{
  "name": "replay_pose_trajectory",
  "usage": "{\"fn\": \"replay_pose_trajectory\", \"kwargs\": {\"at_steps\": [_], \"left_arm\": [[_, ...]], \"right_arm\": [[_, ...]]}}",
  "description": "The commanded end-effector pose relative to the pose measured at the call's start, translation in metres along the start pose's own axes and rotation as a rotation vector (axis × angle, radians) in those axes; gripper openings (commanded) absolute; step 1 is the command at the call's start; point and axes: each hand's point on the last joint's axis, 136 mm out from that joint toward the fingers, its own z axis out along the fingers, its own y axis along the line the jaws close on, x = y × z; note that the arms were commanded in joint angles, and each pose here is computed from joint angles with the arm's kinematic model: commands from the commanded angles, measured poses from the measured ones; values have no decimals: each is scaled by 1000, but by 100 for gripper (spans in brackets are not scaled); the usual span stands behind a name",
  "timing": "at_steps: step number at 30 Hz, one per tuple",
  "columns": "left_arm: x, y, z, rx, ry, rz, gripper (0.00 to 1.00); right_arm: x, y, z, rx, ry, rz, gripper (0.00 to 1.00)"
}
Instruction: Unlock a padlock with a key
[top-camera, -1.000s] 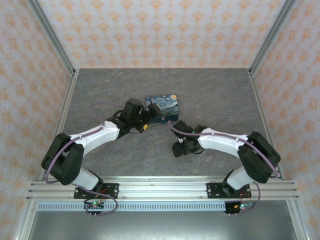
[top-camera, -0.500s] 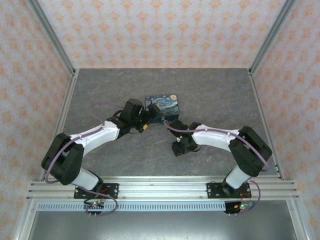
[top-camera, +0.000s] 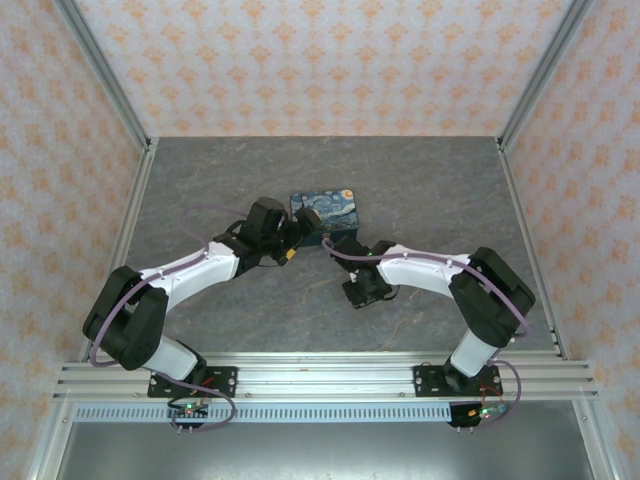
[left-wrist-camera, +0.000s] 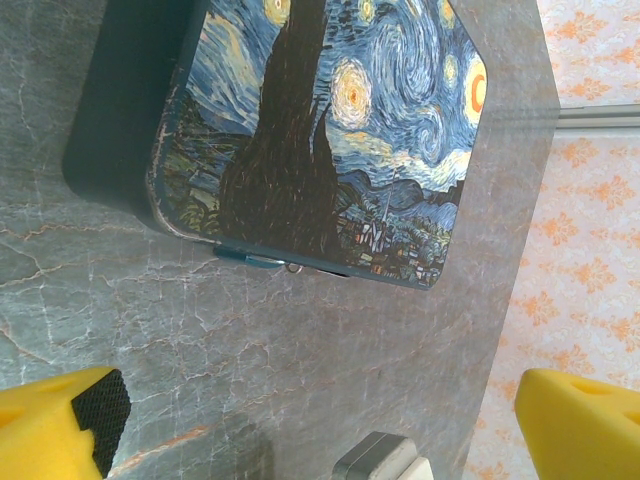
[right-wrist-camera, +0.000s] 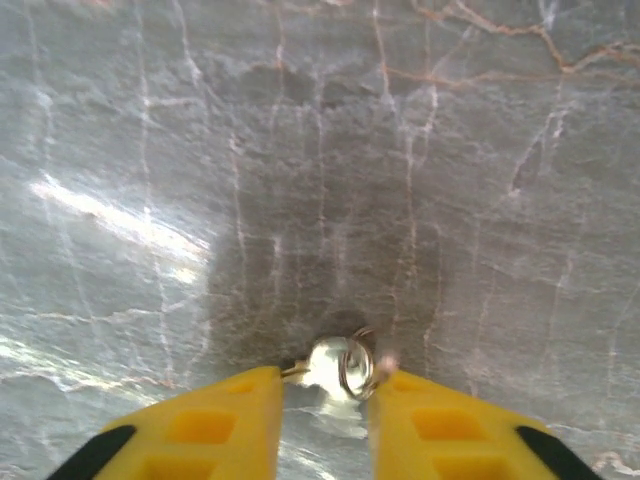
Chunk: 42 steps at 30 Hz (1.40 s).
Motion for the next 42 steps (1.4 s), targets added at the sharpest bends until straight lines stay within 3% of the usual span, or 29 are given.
{"fn": "replay_pose_trajectory", "kwargs": {"at_steps": [1, 8, 16, 23, 31, 42], "left_arm": [[-1, -4, 1, -7, -8, 19, 100], [-1, -3, 2, -9, -6, 20, 100], [-1, -2, 4, -14, -3, 21, 100], [0, -3, 4, -13, 0, 21, 100], [0, -3, 3, -15, 2, 25, 100], [0, -3, 3, -18, 3, 28, 100]], "right_arm": [[12, -3, 12, 31, 54, -6, 21], [13, -2, 13, 19, 54, 7, 15], [16, -5, 13, 32, 58, 7, 20], [17, -8, 10, 45, 54, 8, 0], [12, -12, -2, 67, 16, 20, 0], [1, -6, -31, -13, -88, 95, 0]]}}
